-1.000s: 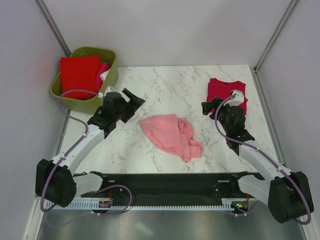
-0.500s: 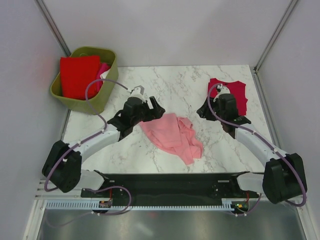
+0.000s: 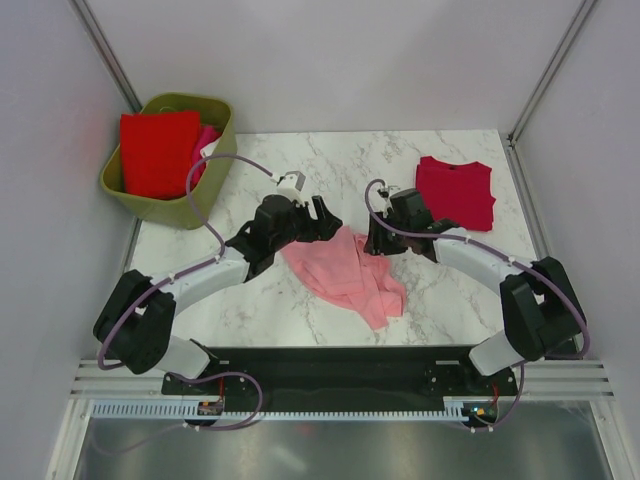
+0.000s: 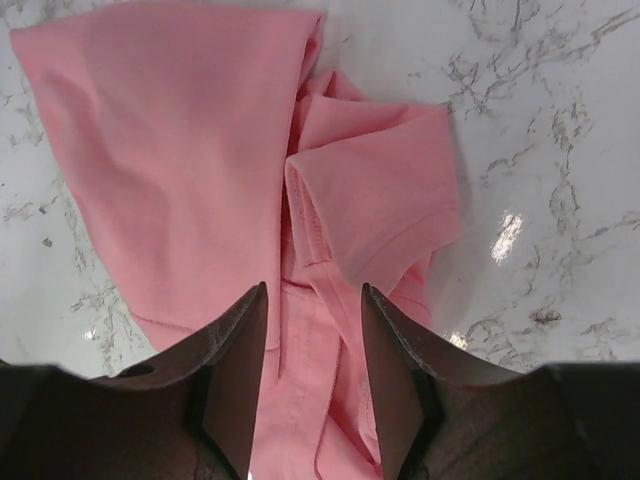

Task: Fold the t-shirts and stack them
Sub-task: Move the tshirt to the center of the board, then flatten the tshirt out

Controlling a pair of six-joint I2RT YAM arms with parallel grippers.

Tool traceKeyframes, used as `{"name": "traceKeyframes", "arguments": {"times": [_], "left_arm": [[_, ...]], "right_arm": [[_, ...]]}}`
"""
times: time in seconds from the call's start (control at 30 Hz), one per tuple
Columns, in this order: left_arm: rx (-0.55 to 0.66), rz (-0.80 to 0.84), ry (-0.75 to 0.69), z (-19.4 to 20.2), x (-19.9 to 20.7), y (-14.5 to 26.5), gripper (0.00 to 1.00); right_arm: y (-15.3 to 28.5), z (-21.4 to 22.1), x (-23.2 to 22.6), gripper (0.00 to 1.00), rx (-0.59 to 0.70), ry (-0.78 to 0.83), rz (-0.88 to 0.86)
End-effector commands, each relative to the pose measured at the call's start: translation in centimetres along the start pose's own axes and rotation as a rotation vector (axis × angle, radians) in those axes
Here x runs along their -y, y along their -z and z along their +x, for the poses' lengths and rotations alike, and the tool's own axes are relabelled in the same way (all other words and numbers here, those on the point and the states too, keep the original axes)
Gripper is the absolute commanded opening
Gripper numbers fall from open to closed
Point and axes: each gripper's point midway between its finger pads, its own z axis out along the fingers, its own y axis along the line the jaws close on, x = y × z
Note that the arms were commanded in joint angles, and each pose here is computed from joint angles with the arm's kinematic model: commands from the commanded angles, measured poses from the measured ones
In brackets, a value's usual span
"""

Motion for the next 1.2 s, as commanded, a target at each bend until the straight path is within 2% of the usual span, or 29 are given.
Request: {"name": "traceKeyframes", "arguments": {"times": [0.0, 0.3, 0.4, 0.43, 0.47, 0.57, 0.7, 0.73, 0.83, 0.93, 1.0, 1.17], "left_arm": [[0.048, 0.033, -0.020, -1.1, 0.7, -0.1, 0.83], [0.026, 0.020, -0.010, -0.6, 0.4, -0.7, 0.82], [0.009, 0.021, -0.014, -0.2, 0.5, -1.0, 0.81], [0.007, 0.021, -0.017, -0.2, 0.5, -1.1, 0.81], [-0.005, 0.020, -0.021, 0.1, 0.5, -1.2, 0.81], [-0.022, 0.034, -0.065, 0.5, 1.6, -1.6, 0.81], [-0.118, 0.025, -0.155, 3.3, 3.4, -3.0, 0.79], [-0.125, -0.005, -0.181, 3.5, 3.5, -3.3, 0.78], [-0.121, -0.137, -0.325, 4.3, 4.3, -3.7, 0.76], [-0.169, -0.173, -0.416, 6.8, 5.4, -4.2, 0.76], [-0.201, -0.148, -0.423, 8.0, 6.5, -4.5, 0.76], [-0.273, -0.170, -0.392, 10.3, 6.0, -5.0, 0.77]], "right_arm": [[-0.3, -1.6, 1.0, 0.51, 0.027, 0.049, 0.096], [-2.3, -0.9, 2.4, 0.48, -0.007, 0.080, 0.229], [-2.1, -1.5, 3.1, 0.21, 0.018, 0.075, 0.276], [-1.6, -2.1, 3.1, 0.03, 0.046, 0.069, 0.286], [-1.1, -2.7, 3.1, 0.00, 0.073, 0.064, 0.293], [1.7, -4.9, 3.3, 0.00, 0.219, 0.024, 0.335], [6.7, -6.4, 5.7, 0.00, 0.431, -0.045, 0.466], [8.4, -7.1, 5.9, 0.00, 0.496, -0.080, 0.478], [10.3, -6.6, 7.7, 0.00, 0.582, -0.141, 0.558], [10.3, -6.2, 8.3, 0.00, 0.596, -0.163, 0.570], [10.1, -6.1, 8.5, 0.00, 0.600, -0.182, 0.571], [10.4, -5.7, 9.2, 0.00, 0.634, -0.228, 0.595]]}}
